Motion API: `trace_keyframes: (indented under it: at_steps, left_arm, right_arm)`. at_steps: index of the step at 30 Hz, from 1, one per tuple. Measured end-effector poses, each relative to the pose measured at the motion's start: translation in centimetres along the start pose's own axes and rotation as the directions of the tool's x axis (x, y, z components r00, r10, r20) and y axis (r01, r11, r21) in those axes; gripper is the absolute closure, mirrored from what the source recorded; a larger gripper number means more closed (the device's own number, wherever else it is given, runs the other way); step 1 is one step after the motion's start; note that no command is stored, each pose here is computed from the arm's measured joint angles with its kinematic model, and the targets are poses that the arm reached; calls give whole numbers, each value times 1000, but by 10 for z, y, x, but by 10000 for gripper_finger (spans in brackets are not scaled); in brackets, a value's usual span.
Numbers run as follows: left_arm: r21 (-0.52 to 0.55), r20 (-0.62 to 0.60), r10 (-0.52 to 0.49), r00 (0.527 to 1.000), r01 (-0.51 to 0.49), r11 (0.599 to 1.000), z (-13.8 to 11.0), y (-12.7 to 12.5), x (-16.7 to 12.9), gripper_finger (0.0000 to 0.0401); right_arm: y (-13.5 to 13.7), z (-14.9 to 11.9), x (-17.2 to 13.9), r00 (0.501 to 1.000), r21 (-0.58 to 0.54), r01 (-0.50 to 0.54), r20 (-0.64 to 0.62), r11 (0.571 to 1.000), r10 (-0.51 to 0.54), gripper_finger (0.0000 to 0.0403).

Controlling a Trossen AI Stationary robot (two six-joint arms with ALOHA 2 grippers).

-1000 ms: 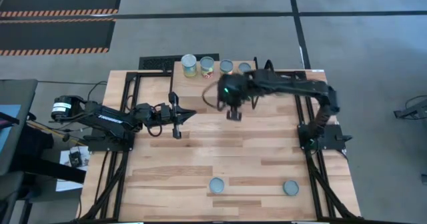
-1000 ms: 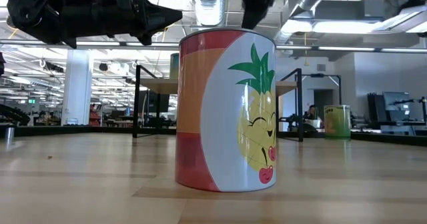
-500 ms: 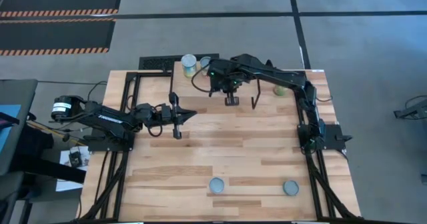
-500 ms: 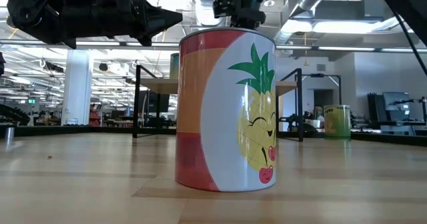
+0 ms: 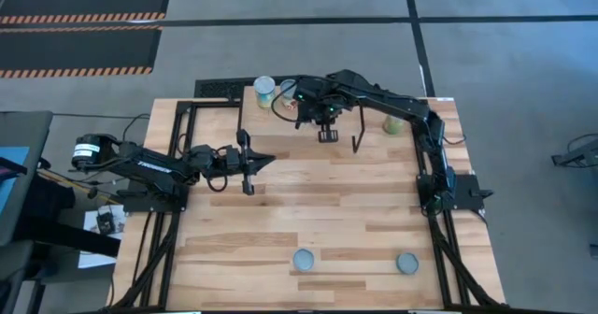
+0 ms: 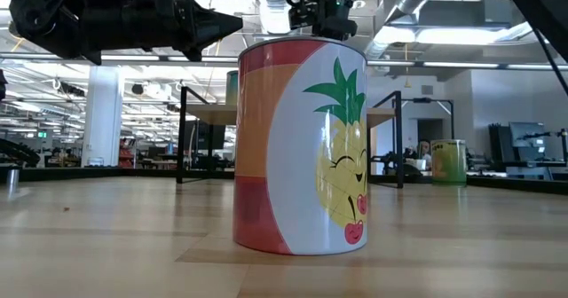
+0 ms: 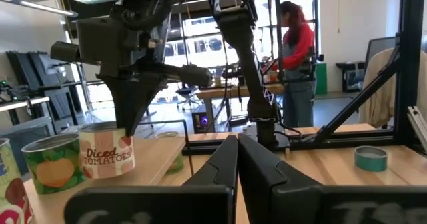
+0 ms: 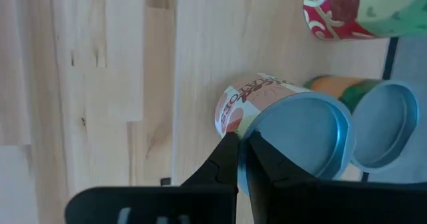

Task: Pick and place cans onto a shelf
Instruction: Put the canned diced tomatoes on the shelf aligned with the canned peach

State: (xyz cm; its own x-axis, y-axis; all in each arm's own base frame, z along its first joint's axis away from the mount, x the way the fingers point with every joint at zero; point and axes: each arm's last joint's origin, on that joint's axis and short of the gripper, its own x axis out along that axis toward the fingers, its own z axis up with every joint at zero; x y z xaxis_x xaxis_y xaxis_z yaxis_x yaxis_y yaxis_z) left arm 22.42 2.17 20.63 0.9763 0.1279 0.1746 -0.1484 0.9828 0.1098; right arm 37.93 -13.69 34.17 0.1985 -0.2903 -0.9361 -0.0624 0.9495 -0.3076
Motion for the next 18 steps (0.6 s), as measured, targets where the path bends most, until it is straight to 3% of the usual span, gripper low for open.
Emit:
trace_keyframes:
  at_steps: [18]
  left_arm:
    - [-1, 0, 0, 1000, 0, 1000, 0, 0, 0, 400]
  right_arm:
    - [-2, 0, 4, 1000, -20, -6, -5, 1000, 6, 376]
